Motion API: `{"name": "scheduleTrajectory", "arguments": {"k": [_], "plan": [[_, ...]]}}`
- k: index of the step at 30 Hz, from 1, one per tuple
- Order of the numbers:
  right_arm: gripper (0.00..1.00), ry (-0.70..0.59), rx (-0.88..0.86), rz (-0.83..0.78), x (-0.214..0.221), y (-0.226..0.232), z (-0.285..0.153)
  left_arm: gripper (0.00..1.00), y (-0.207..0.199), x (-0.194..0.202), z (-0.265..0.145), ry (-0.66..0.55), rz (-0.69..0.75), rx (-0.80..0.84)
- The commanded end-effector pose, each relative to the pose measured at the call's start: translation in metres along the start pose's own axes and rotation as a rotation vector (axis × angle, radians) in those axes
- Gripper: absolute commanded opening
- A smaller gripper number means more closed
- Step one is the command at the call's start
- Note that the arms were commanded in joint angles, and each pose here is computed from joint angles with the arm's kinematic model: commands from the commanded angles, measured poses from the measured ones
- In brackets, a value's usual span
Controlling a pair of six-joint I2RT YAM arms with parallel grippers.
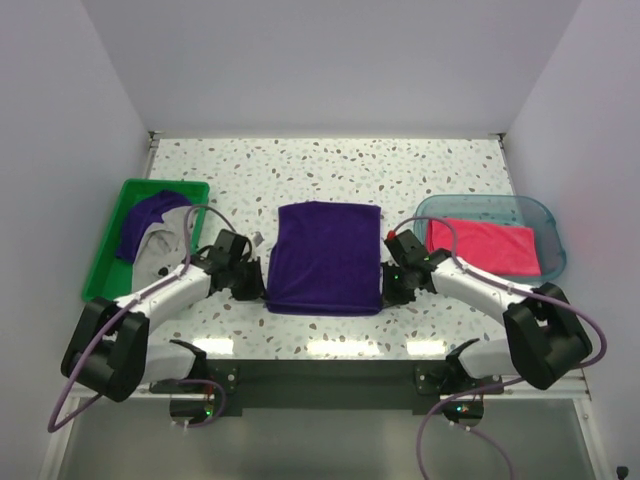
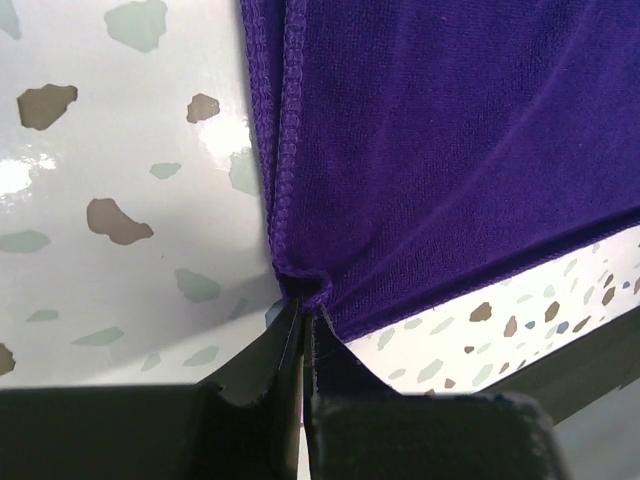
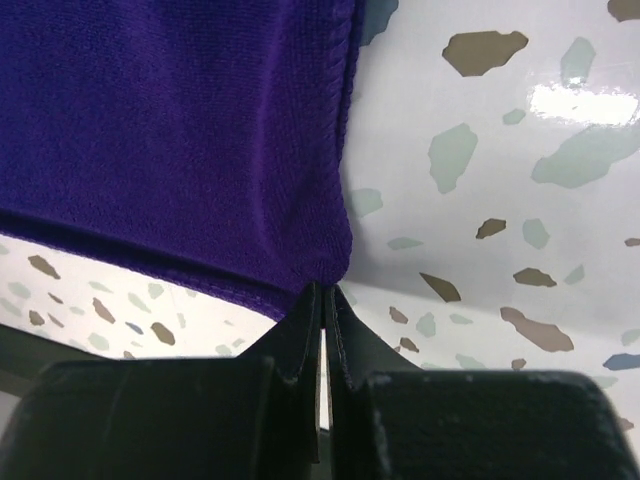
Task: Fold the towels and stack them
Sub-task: Fold the towel
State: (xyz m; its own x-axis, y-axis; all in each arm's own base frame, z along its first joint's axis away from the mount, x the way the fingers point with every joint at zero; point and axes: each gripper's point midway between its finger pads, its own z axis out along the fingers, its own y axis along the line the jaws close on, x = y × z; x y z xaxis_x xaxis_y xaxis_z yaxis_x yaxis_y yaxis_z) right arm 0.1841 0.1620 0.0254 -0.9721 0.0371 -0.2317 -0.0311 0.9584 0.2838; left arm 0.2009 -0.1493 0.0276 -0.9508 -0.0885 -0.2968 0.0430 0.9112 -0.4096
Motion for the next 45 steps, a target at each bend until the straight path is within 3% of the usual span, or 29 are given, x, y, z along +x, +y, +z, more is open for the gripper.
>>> {"name": "scheduleTrajectory", "arguments": {"k": [1, 5, 10, 12, 17, 23, 28, 37, 45], "plan": [[0.01, -0.029, 0.098, 0.003, -0.003, -0.021, 0.008, 0.01, 0.008, -0.011, 0.010, -0.065, 0.003, -0.014], [0.02, -0.029, 0.113, -0.006, -0.003, -0.024, 0.007, 0.03, 0.013, -0.003, 0.013, -0.048, -0.002, -0.025], [0.27, -0.024, 0.092, -0.012, 0.000, -0.018, -0.004, 0.09, 0.013, -0.002, 0.007, -0.055, -0.004, -0.029], [0.37, -0.018, 0.087, -0.022, 0.002, -0.016, -0.012, 0.20, 0.010, -0.004, 0.002, -0.057, -0.008, -0.026], [0.40, -0.075, 0.047, -0.069, -0.011, -0.003, -0.041, 0.44, -0.003, -0.021, -0.020, -0.122, 0.007, -0.005], [0.37, -0.119, -0.033, -0.157, -0.028, 0.027, -0.056, 0.58, -0.004, -0.031, -0.038, -0.171, 0.012, -0.037], [0.31, -0.117, -0.070, -0.252, -0.037, 0.060, -0.047, 0.55, -0.023, -0.047, -0.050, -0.207, 0.032, 0.008], [0.25, -0.043, -0.025, -0.340, -0.022, 0.071, -0.006, 0.33, -0.061, -0.040, -0.028, -0.138, 0.101, 0.077], [0.25, 0.044, 0.015, -0.380, 0.008, 0.057, 0.017, 0.23, -0.044, -0.020, 0.008, -0.058, 0.075, 0.024]]}}
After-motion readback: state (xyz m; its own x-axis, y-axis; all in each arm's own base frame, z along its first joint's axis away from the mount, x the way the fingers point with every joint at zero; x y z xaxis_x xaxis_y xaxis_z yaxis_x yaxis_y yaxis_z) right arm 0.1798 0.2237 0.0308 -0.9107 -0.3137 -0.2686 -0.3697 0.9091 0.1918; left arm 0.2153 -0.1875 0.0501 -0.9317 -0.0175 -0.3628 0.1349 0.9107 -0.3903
